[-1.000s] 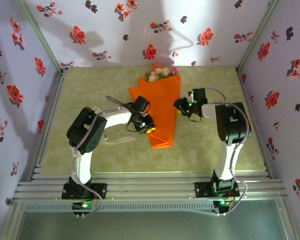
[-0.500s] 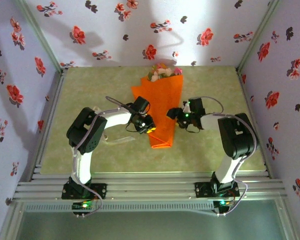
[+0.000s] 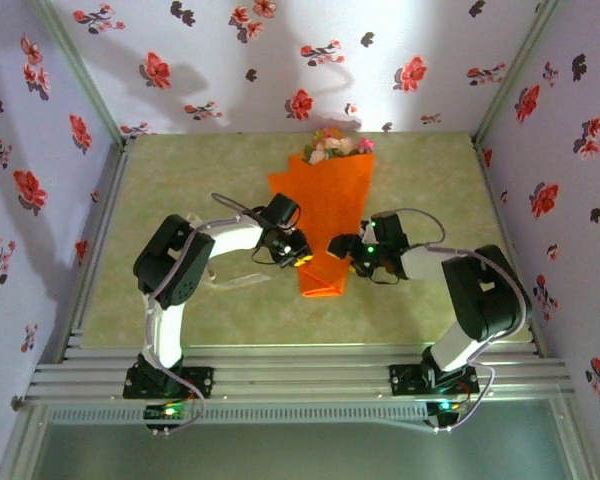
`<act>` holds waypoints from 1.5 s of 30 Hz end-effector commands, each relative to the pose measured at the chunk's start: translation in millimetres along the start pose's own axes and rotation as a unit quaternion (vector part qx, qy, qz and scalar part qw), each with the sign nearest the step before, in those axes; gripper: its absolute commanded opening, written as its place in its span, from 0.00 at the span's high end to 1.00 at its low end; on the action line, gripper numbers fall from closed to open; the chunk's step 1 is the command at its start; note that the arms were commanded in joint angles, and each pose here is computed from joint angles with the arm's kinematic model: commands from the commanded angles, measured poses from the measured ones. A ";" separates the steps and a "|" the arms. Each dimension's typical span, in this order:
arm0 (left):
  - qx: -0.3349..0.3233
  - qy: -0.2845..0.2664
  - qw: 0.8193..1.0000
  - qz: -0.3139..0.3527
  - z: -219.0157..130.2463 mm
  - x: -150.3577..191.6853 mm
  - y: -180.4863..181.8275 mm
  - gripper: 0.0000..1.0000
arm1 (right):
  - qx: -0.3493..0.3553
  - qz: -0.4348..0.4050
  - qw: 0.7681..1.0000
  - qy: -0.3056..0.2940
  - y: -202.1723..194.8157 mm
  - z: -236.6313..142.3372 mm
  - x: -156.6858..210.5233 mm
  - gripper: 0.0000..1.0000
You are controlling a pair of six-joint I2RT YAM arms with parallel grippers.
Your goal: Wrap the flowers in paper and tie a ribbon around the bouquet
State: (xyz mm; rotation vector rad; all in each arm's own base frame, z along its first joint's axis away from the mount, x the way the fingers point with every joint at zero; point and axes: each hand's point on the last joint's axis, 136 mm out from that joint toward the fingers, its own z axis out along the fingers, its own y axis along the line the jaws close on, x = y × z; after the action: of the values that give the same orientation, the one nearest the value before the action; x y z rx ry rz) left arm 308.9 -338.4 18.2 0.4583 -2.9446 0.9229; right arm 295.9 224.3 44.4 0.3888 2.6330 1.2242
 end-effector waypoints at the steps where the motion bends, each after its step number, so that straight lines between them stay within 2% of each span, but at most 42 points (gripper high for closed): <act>1: -0.070 0.010 0.997 -0.012 21.4 6.2 47.5 0.85 | 0.030 0.026 0.999 0.029 -19.8 0.3 34.0 0.39; 2: -0.069 0.010 0.998 -0.012 21.2 6.2 47.0 0.86 | 0.030 0.028 0.999 0.029 -20.5 -0.2 37.7 0.46; 3: -0.069 0.011 0.997 -0.013 21.3 6.5 47.6 0.85 | 0.030 0.029 0.999 0.027 -21.3 -0.9 40.9 0.60; 4: -0.069 0.011 0.997 -0.013 21.4 6.7 47.6 0.85 | 0.035 0.032 0.999 0.025 -24.2 -2.0 42.9 0.79; 5: -0.069 0.010 0.998 -0.012 21.1 6.8 47.3 0.86 | 0.039 0.033 0.999 0.020 -26.0 -3.5 42.9 0.92; 6: -0.068 0.011 0.998 -0.013 21.3 7.2 47.4 0.85 | 0.043 0.035 0.998 0.017 -28.7 -5.1 43.7 1.00; 7: -0.067 0.010 0.998 -0.013 21.2 6.9 47.1 0.86 | 0.045 0.035 0.998 0.013 -29.6 -6.8 43.9 0.97; 8: -0.067 0.010 0.998 -0.013 21.4 7.2 47.0 0.85 | 0.046 0.034 0.998 0.011 -29.7 -8.5 44.4 0.83; 9: -0.065 0.010 0.998 -0.013 21.3 6.8 46.6 0.86 | 0.047 0.034 0.998 0.009 -29.8 -10.8 45.9 0.59; 10: -0.066 0.011 0.998 -0.013 21.8 7.1 47.0 0.86 | 0.048 0.035 0.998 0.007 -29.8 -13.1 47.3 0.47; 12: -0.066 0.010 0.998 -0.013 21.8 6.7 47.6 0.86 | 0.048 0.034 0.998 0.006 -28.7 -17.4 52.0 0.39; 17: -0.065 0.010 0.998 -0.013 22.0 7.0 47.2 0.86 | 0.043 0.039 0.998 0.009 -27.3 -20.9 65.2 0.41; 20: -0.066 0.011 0.998 -0.013 22.1 7.3 47.2 0.86 | 0.040 0.043 0.998 0.007 -28.9 -18.4 67.7 0.45; 23: -0.065 0.010 0.998 -0.012 22.1 7.7 46.7 0.86 | 0.045 0.050 0.998 0.006 -32.5 -14.2 67.4 0.54; 26: -0.064 0.010 0.998 -0.012 22.2 7.8 45.5 0.86 | 0.046 0.054 0.997 0.002 -33.2 -10.1 65.1 0.67; 29: -0.061 0.009 0.998 -0.011 21.3 7.6 42.9 0.86 | 0.058 0.057 0.997 -0.003 -35.4 -9.4 61.8 1.00; 33: -0.050 -0.004 0.999 0.001 10.3 4.7 30.9 0.85 | 0.079 0.053 0.995 -0.012 -35.0 -15.4 57.0 1.00; 34: -0.047 -0.010 0.999 0.007 2.5 3.2 24.2 0.83 | 0.083 0.051 0.995 -0.010 -33.4 -16.9 57.2 0.88; 36: -0.037 -0.022 0.999 0.018 -15.8 1.2 8.1 0.73 | 0.091 0.051 0.995 -0.008 -29.8 -21.3 56.6 0.56; 38: -0.027 -0.035 0.999 0.025 -35.7 -0.8 -7.7 0.59 | 0.109 0.049 0.993 -0.010 -29.5 -30.2 56.5 0.45; 42: -0.013 -0.051 0.998 0.020 -73.4 0.0 -25.7 0.46 | 0.166 0.015 0.986 -0.024 -28.8 -58.3 53.1 0.43; 45: -0.014 -0.079 0.997 0.010 -102.4 -3.7 -23.5 0.42 | 0.197 -0.017 0.980 -0.021 -27.6 -71.9 51.5 0.44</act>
State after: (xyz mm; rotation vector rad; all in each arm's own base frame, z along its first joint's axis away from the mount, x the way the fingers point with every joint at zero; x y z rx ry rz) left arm 310.8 -321.0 84.7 0.4586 -3.0498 0.9215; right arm 236.9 197.2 70.3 0.4883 2.7310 0.8929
